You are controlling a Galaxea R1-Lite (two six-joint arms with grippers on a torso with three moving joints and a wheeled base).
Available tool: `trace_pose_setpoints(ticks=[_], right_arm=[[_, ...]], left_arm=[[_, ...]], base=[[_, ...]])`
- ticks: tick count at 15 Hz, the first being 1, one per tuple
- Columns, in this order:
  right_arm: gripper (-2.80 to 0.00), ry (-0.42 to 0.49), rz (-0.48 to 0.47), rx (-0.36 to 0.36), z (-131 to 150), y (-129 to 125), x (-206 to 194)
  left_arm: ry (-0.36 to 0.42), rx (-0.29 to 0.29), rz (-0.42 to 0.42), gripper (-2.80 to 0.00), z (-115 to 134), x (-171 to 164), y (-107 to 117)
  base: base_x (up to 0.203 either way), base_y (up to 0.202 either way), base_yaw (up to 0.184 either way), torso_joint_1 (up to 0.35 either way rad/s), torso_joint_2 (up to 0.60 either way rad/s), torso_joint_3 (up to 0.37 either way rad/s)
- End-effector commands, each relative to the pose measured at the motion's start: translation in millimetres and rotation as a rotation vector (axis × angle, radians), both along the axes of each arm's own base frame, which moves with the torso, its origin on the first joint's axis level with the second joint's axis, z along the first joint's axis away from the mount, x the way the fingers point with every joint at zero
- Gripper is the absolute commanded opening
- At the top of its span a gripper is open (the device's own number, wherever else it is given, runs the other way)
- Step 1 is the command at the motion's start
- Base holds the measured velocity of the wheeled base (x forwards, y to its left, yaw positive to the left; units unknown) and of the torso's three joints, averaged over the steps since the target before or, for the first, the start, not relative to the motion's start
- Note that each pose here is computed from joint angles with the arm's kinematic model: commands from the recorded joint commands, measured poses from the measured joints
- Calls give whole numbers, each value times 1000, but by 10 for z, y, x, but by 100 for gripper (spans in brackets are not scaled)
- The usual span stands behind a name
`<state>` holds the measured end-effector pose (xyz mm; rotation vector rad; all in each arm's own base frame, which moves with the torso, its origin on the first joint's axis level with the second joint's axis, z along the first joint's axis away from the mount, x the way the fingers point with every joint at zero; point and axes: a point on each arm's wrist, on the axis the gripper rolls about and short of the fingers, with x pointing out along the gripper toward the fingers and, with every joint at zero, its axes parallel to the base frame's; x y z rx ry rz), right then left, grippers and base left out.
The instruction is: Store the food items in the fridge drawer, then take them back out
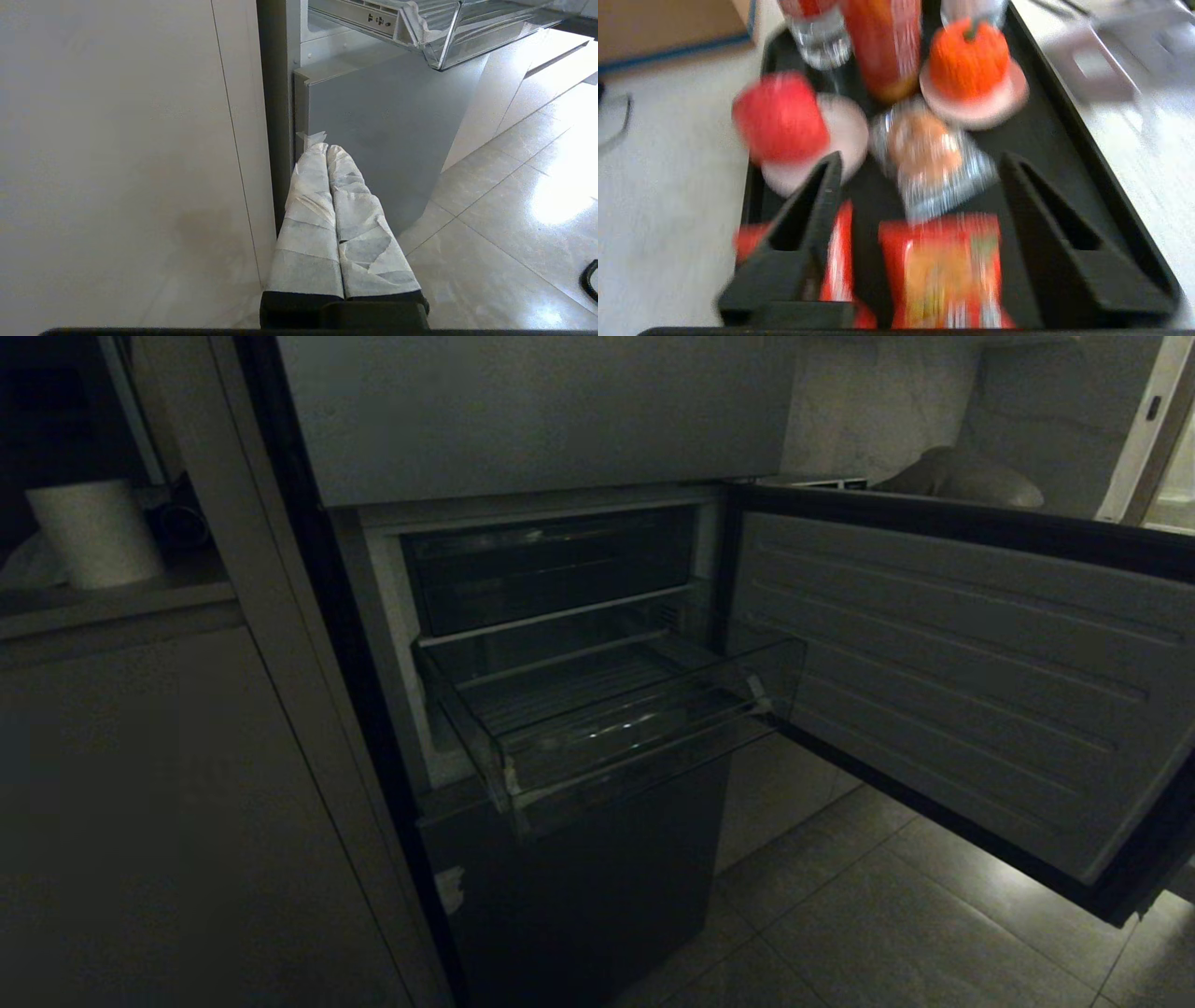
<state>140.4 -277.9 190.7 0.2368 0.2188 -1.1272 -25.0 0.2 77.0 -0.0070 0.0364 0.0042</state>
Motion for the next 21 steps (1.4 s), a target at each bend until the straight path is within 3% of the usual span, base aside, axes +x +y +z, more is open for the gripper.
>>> trace_pose_setpoints(ticks=[1,9,21], right_arm=[[0,-13,34,19,-215,-359,69],[0,-14,14,-107,-412,-1183,183],[0,-8,28,-99,-650,-1489,237]], left_arm=[[0,0,1,-280,0,0,0],[0,0,1,-280,0,0,0],[0,0,1,-280,0,0,0]], base=[[0,0,0,0,0,0],[0,0,0,0,0,0],[0,0,0,0,0,0]])
